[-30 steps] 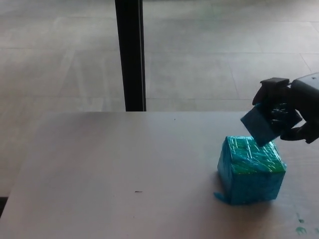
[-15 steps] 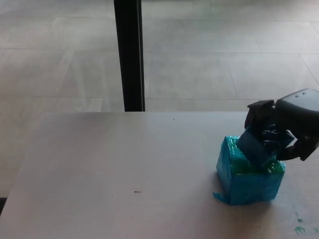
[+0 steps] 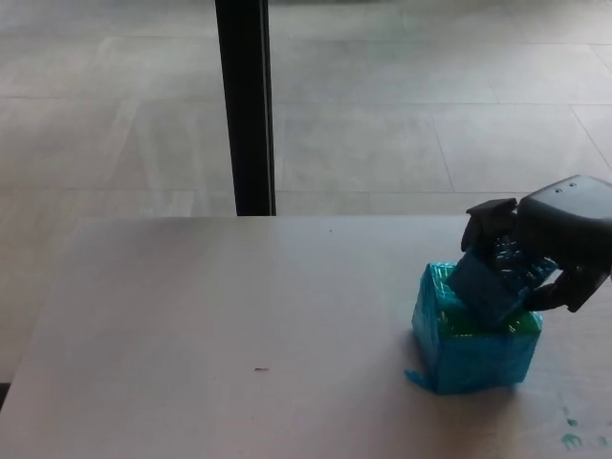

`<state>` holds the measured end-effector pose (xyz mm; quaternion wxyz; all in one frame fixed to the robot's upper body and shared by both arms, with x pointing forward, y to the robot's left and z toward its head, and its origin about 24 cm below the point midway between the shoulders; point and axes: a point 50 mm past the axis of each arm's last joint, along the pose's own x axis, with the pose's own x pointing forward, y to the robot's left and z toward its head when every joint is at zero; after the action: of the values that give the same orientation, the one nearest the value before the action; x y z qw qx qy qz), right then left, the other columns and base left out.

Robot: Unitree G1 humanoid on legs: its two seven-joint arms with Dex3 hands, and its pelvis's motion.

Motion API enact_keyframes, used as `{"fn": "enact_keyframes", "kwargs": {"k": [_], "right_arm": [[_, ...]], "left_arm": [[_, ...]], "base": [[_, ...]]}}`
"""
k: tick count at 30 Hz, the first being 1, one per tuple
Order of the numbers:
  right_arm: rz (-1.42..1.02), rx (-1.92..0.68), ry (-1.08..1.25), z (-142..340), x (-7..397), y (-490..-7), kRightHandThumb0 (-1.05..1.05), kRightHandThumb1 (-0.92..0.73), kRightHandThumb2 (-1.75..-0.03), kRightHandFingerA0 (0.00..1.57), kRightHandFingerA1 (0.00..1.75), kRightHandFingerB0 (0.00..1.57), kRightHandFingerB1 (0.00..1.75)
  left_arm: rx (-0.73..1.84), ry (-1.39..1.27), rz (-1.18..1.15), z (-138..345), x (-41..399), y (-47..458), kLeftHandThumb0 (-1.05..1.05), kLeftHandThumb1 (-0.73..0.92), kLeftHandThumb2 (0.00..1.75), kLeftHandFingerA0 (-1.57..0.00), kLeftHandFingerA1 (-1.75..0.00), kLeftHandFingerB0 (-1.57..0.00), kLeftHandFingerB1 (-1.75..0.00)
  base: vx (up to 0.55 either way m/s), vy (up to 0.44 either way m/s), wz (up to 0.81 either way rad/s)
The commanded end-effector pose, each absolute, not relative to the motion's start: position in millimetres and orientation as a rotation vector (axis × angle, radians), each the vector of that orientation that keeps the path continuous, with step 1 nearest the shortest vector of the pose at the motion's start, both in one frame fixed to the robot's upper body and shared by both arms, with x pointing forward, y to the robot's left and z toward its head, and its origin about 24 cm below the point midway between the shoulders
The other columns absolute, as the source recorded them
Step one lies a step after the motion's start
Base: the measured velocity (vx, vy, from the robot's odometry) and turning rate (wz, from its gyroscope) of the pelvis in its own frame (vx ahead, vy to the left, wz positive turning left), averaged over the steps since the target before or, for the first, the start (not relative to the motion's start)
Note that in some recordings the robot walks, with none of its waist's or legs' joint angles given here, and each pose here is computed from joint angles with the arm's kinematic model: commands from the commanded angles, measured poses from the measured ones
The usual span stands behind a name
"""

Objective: The robot uses its right hand to pick up the small cube kept on the middle on the desk and place it on the bigger cube kept next to it

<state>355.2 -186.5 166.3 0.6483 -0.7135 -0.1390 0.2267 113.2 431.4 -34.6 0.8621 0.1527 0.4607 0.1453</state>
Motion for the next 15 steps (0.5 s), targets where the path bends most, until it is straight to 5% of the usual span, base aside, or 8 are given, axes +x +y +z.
{"fn": "enact_keyframes", "kwargs": {"k": [1, 2, 3, 4, 7, 8, 10, 15], "right_arm": [[0.57, -1.658, -0.236, 150.5, 353.0, -180.5, -0.33, -0.73, -0.62, 0.66, 1.18, 0.39, 0.38], [0.569, -1.661, -0.222, 151.1, 352.5, -180.4, -0.38, -0.71, -0.61, 0.52, 0.82, 0.21, 0.34], [0.565, -1.678, -0.212, 152.1, 351.5, -181.1, -0.48, -0.61, -0.58, 0.19, 0.46, 0.02, 0.27], [0.552, -1.719, -0.235, 153.6, 349.5, -182.0, -0.79, -0.44, -0.75, 0.0, 0.02, 0.0, 0.0], [0.556, -1.774, -0.247, 157.1, 346.5, -184.2, -0.79, -0.36, -0.7, 0.0, 0.0, 0.0, 0.0], [0.558, -1.773, -0.251, 158.7, 345.5, -184.3, -0.86, -0.45, -0.55, 0.0, 0.0, 0.0, 0.0], [0.561, -1.768, -0.261, 160.4, 344.1, -184.2, -0.86, -0.43, -0.55, 0.0, 0.0, 0.0, 0.0], [0.578, -1.797, -0.232, 167.1, 342.1, -182.2, -0.81, -0.43, -0.54, 0.0, 0.0, 0.0, 0.0]], "left_arm": [[0.326, 0.97, 0.32, -28.9, 111.4, 437.4, -0.72, 0.7, 0.61, -0.39, -0.62, -0.52, -0.52], [0.336, 0.975, 0.308, -28.6, 111.5, 437.4, -0.71, 0.72, 0.62, -0.38, -0.6, -0.49, -0.49], [0.367, 0.982, 0.298, -28.8, 111.5, 437.3, -0.71, 0.73, 0.62, -0.39, -0.58, -0.48, -0.45], [0.352, 0.98, 0.311, -28.9, 111.3, 437.6, -0.72, 0.71, 0.61, -0.4, -0.62, -0.55, -0.53], [0.348, 0.984, 0.303, -28.6, 111.1, 437.7, -0.72, 0.71, 0.62, -0.37, -0.6, -0.48, -0.48], [0.338, 0.981, 0.307, -28.6, 111.1, 437.7, -0.71, 0.7, 0.61, -0.39, -0.62, -0.5, -0.49], [0.321, 0.973, 0.323, -27.6, 111.6, 438.6, -0.71, 0.68, 0.61, -0.47, -0.67, -0.62, -0.61], [0.334, 0.977, 0.309, -27.4, 111.5, 438.6, -0.72, 0.7, 0.61, -0.39, -0.6, -0.52, -0.49]], "base": [[0.0, 0.0, 0.0], [0.0, 0.0, 0.0], [0.0, 0.0, 0.0], [0.0, 0.0, 0.0], [0.0, 0.0, 0.0], [0.0, 0.0, 0.0], [0.0, 0.0, 0.0], [0.0, 0.0, 0.0]]}}
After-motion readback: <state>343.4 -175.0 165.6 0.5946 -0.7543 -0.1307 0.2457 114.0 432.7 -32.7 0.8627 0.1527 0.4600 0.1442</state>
